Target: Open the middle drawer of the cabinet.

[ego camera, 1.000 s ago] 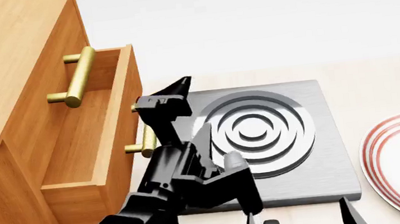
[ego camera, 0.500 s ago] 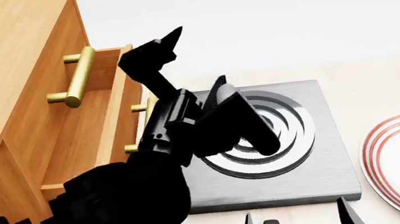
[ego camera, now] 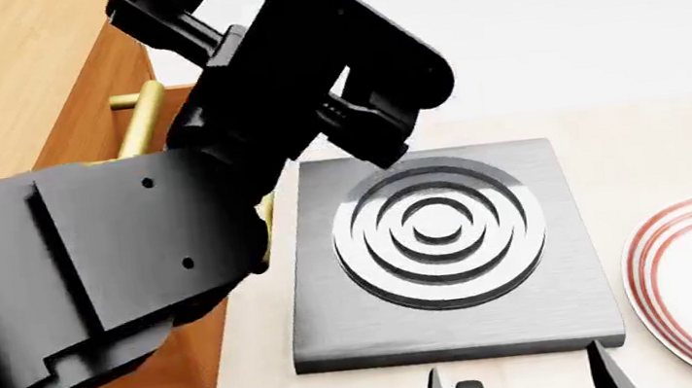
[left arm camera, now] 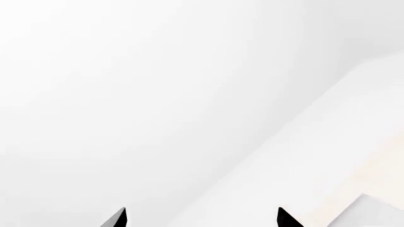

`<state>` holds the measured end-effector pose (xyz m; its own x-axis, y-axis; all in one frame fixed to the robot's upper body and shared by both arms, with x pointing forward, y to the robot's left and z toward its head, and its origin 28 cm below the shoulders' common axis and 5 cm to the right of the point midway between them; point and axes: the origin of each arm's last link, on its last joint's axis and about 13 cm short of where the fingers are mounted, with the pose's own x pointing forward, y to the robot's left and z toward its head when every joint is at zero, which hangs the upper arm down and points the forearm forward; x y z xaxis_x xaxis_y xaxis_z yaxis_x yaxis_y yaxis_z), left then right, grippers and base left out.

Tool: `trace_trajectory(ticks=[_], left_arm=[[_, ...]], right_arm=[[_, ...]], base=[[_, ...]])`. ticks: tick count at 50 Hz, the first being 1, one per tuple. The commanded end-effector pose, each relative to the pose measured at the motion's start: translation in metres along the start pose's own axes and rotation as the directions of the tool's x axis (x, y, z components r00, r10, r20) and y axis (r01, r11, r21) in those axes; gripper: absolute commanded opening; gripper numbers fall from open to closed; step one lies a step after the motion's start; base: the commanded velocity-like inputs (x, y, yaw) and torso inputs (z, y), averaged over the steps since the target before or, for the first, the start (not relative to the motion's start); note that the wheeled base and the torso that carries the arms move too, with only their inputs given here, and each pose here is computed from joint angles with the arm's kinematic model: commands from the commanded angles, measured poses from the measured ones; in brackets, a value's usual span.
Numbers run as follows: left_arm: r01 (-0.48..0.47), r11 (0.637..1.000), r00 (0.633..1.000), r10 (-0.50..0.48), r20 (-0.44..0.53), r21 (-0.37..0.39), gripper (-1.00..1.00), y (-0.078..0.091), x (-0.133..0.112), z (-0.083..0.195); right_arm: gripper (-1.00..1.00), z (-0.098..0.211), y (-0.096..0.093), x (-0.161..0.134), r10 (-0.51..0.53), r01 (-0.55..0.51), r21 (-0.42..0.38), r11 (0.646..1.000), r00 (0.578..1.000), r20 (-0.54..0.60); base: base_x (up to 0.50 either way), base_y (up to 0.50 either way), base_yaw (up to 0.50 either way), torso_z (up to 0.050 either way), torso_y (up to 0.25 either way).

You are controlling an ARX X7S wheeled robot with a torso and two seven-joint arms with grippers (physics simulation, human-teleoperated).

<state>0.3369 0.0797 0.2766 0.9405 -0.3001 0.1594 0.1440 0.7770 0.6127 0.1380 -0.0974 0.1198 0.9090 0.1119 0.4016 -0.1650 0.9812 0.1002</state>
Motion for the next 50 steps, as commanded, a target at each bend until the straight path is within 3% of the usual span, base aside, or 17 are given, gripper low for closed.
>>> trace_trajectory(ticks=[1, 11, 23, 28, 30, 32, 35, 37, 38, 40, 44, 50], left_arm=[[0.011, 0.991, 1.0, -0.014, -0.018, -0.137, 1.0, 0.043, -0.021, 0.02], [0.03, 0.968, 0.998, -0.044, -0.051, -0.249, 1.0, 0.065, -0.035, 0.017], [0.039, 0.951, 0.992, -0.074, -0.103, -0.307, 1.0, 0.085, -0.052, 0.025], [0.019, 0.911, 0.988, -0.082, -0.134, -0.411, 1.0, 0.1, -0.054, 0.032], [0.012, 0.926, 0.989, -0.067, -0.134, -0.377, 1.0, 0.106, -0.057, 0.037], [0.011, 0.912, 0.985, -0.081, -0.153, -0.409, 1.0, 0.11, -0.058, 0.04], [0.006, 0.919, 0.985, -0.073, -0.156, -0.394, 1.0, 0.118, -0.056, 0.045], [0.018, 0.885, 0.981, -0.105, -0.162, -0.465, 1.0, 0.12, -0.057, 0.047], [-0.056, 0.87, 0.984, -0.035, -0.173, -0.491, 1.0, 0.121, -0.058, 0.047], [-0.025, 0.883, 0.969, -0.094, -0.228, -0.469, 1.0, 0.123, -0.059, 0.049], [-0.036, 0.813, 0.926, -0.192, -0.324, -0.582, 1.0, 0.128, -0.06, 0.053], [-0.017, 0.801, 0.91, -0.235, -0.341, -0.599, 1.0, 0.124, -0.061, 0.047]], right_arm=[[1.0, -0.001, 0.0, 0.001, 0.001, -0.001, -0.001, 1.0, 1.0, -0.004], [1.0, -0.002, 0.0, 0.001, 0.001, -0.001, -0.001, 1.0, 1.0, -0.008], [1.0, -0.004, 0.001, 0.001, 0.006, -0.006, -0.001, 1.0, 1.0, -0.015], [1.0, -0.005, 0.001, 0.001, 0.004, -0.004, -0.002, 1.0, 1.0, -0.019], [1.0, -0.005, 0.001, 0.001, 0.004, -0.004, -0.002, 1.0, 1.0, -0.02], [1.0, -0.005, 0.001, 0.001, 0.004, -0.004, -0.001, 1.0, 1.0, -0.02], [1.0, -0.006, 0.001, 0.002, 0.004, -0.004, -0.001, 1.0, 1.0, -0.023], [1.0, -0.006, 0.001, 0.002, 0.004, -0.004, 0.0, 1.0, 1.0, -0.023], [1.0, -0.006, 0.001, 0.002, 0.004, -0.004, 0.001, 1.0, 1.0, -0.024], [1.0, -0.006, 0.001, 0.002, 0.003, -0.003, 0.001, 1.0, 1.0, -0.024], [1.0, -0.007, 0.0, 0.002, 0.002, -0.002, 0.002, 1.0, 1.0, -0.025], [1.0, -0.007, 0.0, 0.002, 0.001, -0.001, 0.002, 1.0, 1.0, -0.028]], base=[[0.0, 0.0, 0.0, 0.0, 0.0], [0.0, 0.0, 0.0, 0.0, 0.0], [0.0, 0.0, 0.0, 0.0, 0.0], [0.0, 0.0, 0.0, 0.0, 0.0], [0.0, 0.0, 0.0, 0.0, 0.0], [0.0, 0.0, 0.0, 0.0, 0.0], [0.0, 0.0, 0.0, 0.0, 0.0], [0.0, 0.0, 0.0, 0.0, 0.0], [0.0, 0.0, 0.0, 0.0, 0.0], [0.0, 0.0, 0.0, 0.0, 0.0], [0.0, 0.0, 0.0, 0.0, 0.0], [0.0, 0.0, 0.0, 0.0, 0.0]])
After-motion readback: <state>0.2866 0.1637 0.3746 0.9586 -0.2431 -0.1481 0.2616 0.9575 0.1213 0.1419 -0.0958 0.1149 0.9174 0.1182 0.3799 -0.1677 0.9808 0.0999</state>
